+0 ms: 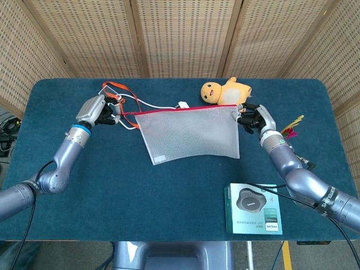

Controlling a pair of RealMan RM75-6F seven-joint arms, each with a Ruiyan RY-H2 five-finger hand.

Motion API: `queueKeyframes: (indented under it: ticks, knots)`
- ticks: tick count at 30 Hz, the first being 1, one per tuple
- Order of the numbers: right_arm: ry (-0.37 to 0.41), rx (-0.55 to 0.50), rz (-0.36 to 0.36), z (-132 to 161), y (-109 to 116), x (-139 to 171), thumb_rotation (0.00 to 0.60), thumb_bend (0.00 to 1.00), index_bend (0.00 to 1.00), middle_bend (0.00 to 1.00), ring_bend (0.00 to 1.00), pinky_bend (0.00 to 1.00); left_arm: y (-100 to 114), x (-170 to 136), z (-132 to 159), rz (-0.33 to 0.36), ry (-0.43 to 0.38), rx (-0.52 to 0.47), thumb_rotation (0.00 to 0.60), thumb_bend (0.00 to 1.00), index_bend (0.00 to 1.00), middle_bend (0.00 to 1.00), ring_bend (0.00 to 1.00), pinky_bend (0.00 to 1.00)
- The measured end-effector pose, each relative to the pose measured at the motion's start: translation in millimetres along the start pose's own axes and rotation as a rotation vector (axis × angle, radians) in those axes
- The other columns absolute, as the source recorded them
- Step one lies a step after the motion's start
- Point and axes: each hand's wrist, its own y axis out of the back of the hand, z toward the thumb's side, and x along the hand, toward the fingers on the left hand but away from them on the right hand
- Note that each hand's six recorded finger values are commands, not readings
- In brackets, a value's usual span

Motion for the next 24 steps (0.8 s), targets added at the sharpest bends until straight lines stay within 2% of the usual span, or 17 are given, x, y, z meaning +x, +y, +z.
queueKeyframes:
  ticks: [1, 5, 13, 15, 17, 19, 21, 22, 23, 24]
  knots:
    - [0.012, 0.039, -0.002, -0.1, 0.5, 0.0, 0.6, 0.0, 0.08, 0.91, 0.93, 1.0, -1.3, -0.4, -1.2, -0.017, 0.004, 0.005, 0.6, 0.0, 0.0, 0.89, 0.84, 0.92]
    - [0.06, 0.173, -0.018, -0.3, 3.4, 2.1, 0.6, 0.0, 0.01, 0.9, 0.93, 1.0, -3.8, -3.0, -5.1, -0.06, 0.014, 0.029, 0.6, 0.0, 0.0, 0.86, 0.84, 0.91]
    - [0.141, 0.397, -0.083, -7.2, 23.3, 18.3, 0.6, 0.0, 0.02, 0.9, 0.92, 1.0, 18.0, -19.6, -9.4, 0.023, -0.013, 0.092, 0.6, 0.0, 0.0, 0.85, 0.83, 0.91]
    - [0.158, 0.448, -0.101, -10.3, 31.1, 23.9, 0.6, 0.0, 0.04, 0.89, 0.92, 1.0, 25.7, -27.8, -13.1, 0.056, -0.018, 0.122, 0.6, 0.0, 0.0, 0.81, 0.81, 0.89]
    - [0.182, 0.513, -0.122, -13.9, 40.6, 30.9, 0.6, 0.0, 0.08, 0.83, 0.87, 1.0, 33.6, -37.5, -17.7, 0.096, -0.022, 0.162, 0.6, 0.0, 0.0, 0.69, 0.7, 0.78]
    - [0.213, 0.587, -0.14, -17.5, 49.5, 38.7, 0.6, 0.0, 0.11, 0.73, 0.77, 0.98, 39.8, -47.8, -22.7, 0.135, -0.024, 0.202, 0.6, 0.0, 0.0, 0.42, 0.45, 0.52]
    - [0.246, 0.659, -0.154, -20.5, 56.5, 46.0, 0.6, 0.0, 0.13, 0.57, 0.61, 0.84, 45.9, -62.6, -29.7, 0.181, -0.022, 0.246, 0.6, 0.0, 0.0, 0.2, 0.21, 0.31]
    - [0.273, 0.714, -0.164, -22.4, 61.2, 51.3, 0.6, 0.0, 0.13, 0.47, 0.49, 0.69, 47.7, -69.8, -33.2, 0.199, -0.02, 0.262, 0.6, 0.0, 0.0, 0.09, 0.1, 0.2]
    - [0.294, 0.761, -0.174, -24.1, 64.8, 55.6, 0.6, 0.0, 0.14, 0.37, 0.37, 0.53, 49.6, -80.5, -38.6, 0.223, -0.014, 0.282, 0.6, 0.0, 0.0, 0.05, 0.05, 0.13]
    - [0.317, 0.81, -0.184, -25.9, 68.5, 60.3, 0.6, 0.0, 0.14, 0.3, 0.28, 0.43, 50.3, -89.4, -43.2, 0.239, -0.008, 0.296, 0.6, 0.0, 0.0, 0.01, 0.01, 0.06]
